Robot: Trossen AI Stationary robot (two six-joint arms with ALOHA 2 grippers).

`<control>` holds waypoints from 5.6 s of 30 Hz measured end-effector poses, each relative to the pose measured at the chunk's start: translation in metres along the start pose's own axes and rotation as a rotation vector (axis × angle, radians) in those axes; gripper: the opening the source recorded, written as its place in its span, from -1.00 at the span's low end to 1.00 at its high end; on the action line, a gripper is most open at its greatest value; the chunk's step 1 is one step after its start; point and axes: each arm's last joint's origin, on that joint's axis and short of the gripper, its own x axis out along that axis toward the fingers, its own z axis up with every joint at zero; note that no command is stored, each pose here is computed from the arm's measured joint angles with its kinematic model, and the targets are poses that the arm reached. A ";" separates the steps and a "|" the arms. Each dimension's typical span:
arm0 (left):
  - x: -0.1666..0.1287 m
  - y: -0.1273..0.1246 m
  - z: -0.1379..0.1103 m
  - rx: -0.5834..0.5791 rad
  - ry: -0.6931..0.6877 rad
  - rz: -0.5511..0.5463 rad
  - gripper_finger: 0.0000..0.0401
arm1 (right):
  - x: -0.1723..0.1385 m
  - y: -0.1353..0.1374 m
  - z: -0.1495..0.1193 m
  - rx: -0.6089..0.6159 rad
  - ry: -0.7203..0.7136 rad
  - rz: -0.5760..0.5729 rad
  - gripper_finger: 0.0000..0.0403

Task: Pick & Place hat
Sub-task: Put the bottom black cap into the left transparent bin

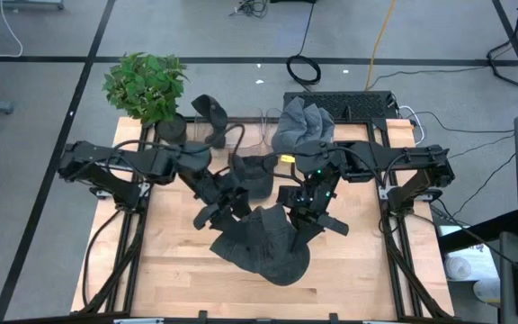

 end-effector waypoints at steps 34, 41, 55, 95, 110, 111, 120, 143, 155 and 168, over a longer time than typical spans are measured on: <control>0.004 0.002 0.003 -0.117 0.020 -0.024 -0.92 | -0.007 0.001 0.001 0.033 -0.020 -0.013 -0.69; -0.007 -0.010 0.007 -0.107 -0.031 -0.017 -0.92 | -0.037 0.019 -0.004 -0.011 -0.119 -0.167 -0.40; -0.041 -0.022 0.025 -0.140 -0.215 0.031 -0.92 | -0.069 0.063 -0.028 -0.146 -0.317 -0.653 -0.39; -0.188 0.077 0.081 -0.155 -0.753 0.785 -0.92 | -0.025 -0.007 -0.040 -0.442 -0.385 -1.022 -0.38; -0.225 0.118 0.087 -0.161 -0.775 0.983 -0.92 | -0.035 -0.012 -0.035 -0.429 -0.422 -1.048 -0.38; -0.227 0.118 0.087 -0.163 -0.758 1.000 -0.92 | -0.035 -0.012 -0.035 -0.428 -0.423 -1.048 -0.38; -0.237 0.114 0.096 -0.161 -0.595 1.144 -0.92 | -0.035 -0.012 -0.035 -0.427 -0.423 -1.048 -0.38; -0.216 0.197 0.070 -0.390 -0.199 1.300 -0.92 | -0.034 -0.014 -0.038 -0.413 -0.390 -1.057 -0.38; -0.220 0.200 0.064 -0.405 -0.155 1.413 -0.92 | -0.034 -0.014 -0.038 -0.415 -0.394 -1.056 -0.38; -0.209 0.229 0.039 -0.484 -0.211 1.416 -0.92 | -0.034 -0.014 -0.038 -0.415 -0.394 -1.056 -0.38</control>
